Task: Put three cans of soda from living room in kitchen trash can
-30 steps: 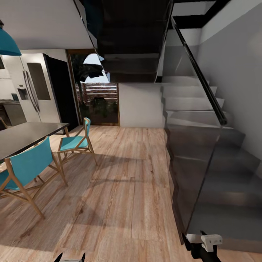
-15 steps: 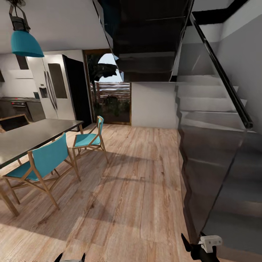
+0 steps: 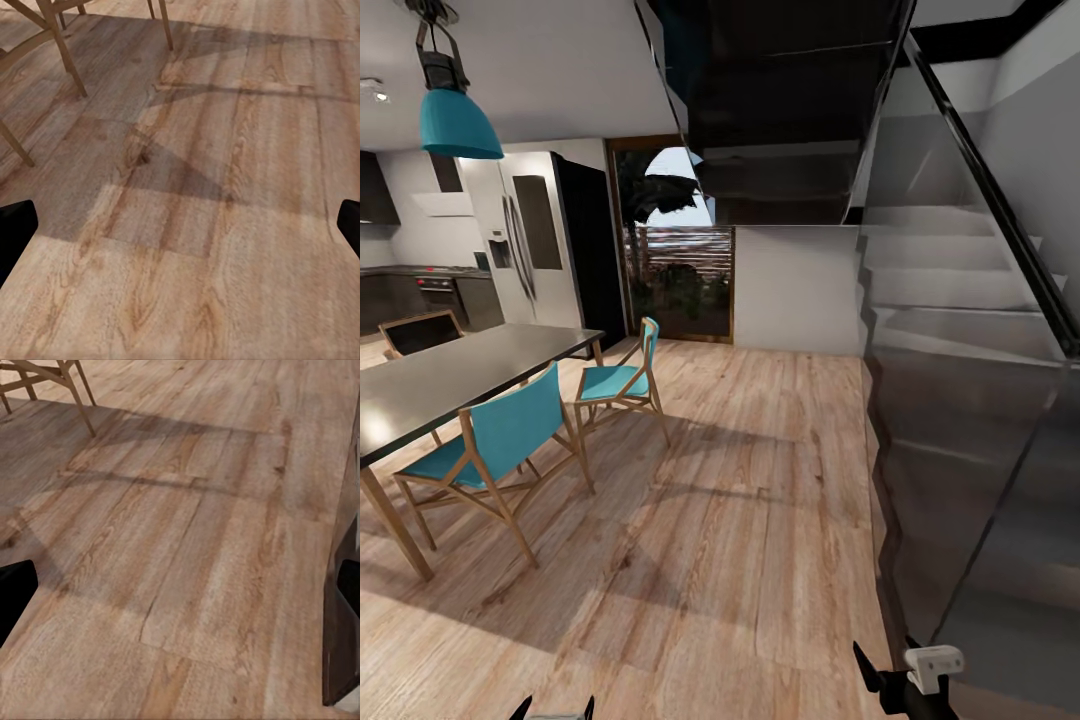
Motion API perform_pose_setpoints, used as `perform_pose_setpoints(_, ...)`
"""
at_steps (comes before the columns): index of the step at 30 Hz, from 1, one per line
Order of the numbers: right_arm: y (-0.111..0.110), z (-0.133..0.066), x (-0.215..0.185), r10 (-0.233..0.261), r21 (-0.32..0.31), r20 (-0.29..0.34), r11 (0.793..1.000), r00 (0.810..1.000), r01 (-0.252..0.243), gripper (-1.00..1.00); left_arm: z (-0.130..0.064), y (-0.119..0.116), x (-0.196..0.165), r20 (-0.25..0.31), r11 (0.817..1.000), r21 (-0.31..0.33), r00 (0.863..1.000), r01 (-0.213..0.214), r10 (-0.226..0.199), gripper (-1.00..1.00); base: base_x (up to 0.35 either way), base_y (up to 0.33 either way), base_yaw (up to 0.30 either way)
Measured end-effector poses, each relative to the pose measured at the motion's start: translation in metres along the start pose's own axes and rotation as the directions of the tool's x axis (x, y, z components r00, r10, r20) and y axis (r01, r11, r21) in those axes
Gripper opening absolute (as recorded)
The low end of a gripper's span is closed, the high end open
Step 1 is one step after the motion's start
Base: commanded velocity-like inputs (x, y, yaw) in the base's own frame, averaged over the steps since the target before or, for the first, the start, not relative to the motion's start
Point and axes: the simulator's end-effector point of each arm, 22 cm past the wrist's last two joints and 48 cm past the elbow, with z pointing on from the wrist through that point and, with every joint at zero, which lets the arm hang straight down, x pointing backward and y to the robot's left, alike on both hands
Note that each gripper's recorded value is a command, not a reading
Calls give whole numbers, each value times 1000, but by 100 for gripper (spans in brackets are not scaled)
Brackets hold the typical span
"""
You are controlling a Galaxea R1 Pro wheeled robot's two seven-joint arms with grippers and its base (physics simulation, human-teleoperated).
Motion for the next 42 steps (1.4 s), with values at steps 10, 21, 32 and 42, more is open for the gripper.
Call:
perform_pose_setpoints(10,4,0,1,-1,-8,-2,1000,1000,1,100,0,-1,0,0,1000,2,1000,-1,1,100,0,0,86)
perform_pose_setpoints(21,8,1,2,-3,-17,-5,1000,1000,3,100,0,0,1,-1,1000,-1,1000,-2,2,100,0,0,235)
perform_pose_setpoints(32,15,2,5,-9,-33,-11,999,1000,9,100,-2,1,15,-31,1000,-1,1000,-1,1,100,0,0,245)
perform_pose_setpoints(42,16,2,5,-10,-36,-13,999,1000,10,100,-3,0,19,-42,1000,1,999,-1,1,100,0,157,245)
